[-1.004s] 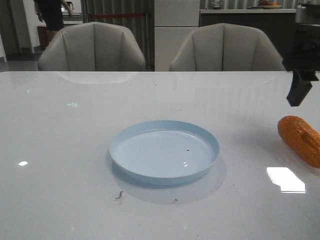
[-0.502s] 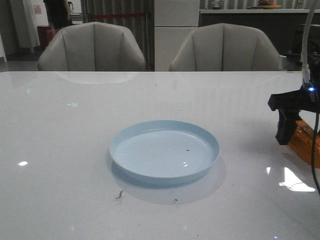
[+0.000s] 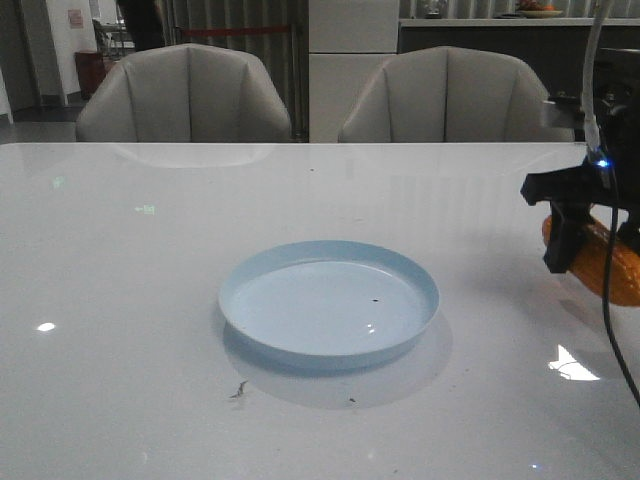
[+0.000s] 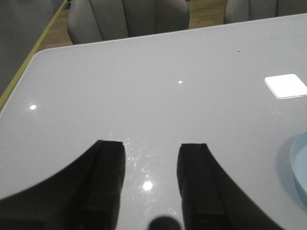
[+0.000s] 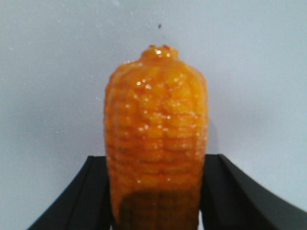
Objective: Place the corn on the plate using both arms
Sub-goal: 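Carry the corn over the plate and lower it onto the plate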
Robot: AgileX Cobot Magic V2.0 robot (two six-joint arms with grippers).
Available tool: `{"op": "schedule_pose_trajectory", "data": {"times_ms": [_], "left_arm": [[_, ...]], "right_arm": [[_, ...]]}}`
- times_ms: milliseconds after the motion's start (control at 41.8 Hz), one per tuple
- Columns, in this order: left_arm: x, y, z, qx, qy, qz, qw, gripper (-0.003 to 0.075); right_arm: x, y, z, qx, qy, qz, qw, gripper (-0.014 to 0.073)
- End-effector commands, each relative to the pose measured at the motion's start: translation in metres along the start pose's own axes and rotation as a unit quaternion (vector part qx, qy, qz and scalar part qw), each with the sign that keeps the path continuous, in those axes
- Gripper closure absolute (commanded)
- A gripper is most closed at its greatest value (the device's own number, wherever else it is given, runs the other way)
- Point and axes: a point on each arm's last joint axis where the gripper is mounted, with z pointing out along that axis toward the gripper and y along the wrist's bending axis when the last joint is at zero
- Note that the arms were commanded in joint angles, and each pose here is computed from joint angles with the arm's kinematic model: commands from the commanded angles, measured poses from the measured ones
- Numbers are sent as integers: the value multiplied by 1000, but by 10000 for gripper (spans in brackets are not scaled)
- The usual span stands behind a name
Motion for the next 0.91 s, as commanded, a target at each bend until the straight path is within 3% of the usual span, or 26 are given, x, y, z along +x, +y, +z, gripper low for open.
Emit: {"op": "schedule_pose_trajectory", "data": {"times_ms": [0, 239, 430, 598, 813, 885], "left_arm": [[-18, 3, -4, -11, -58, -5, 998, 386], [-18, 3, -4, -11, -58, -5, 998, 386], [-18, 3, -4, -11, -58, -5, 998, 386], [-18, 3, -4, -11, -58, -5, 998, 386], [-18, 3, -4, -11, -58, -5, 998, 386], [-18, 3, -4, -11, -58, -5, 998, 386]], "right_arm": [[-25, 15, -38, -10, -54, -36, 998, 272], [-44, 80, -70, -50, -84, -108, 989, 272], [-33, 139, -71, -86, -104, -171, 976, 272], [-16, 178, -55, -105, -85, -213, 968, 272], [-1, 205, -26, -112, -57, -241, 962, 267], [1, 209, -19, -113, -52, -246, 961, 219]]}}
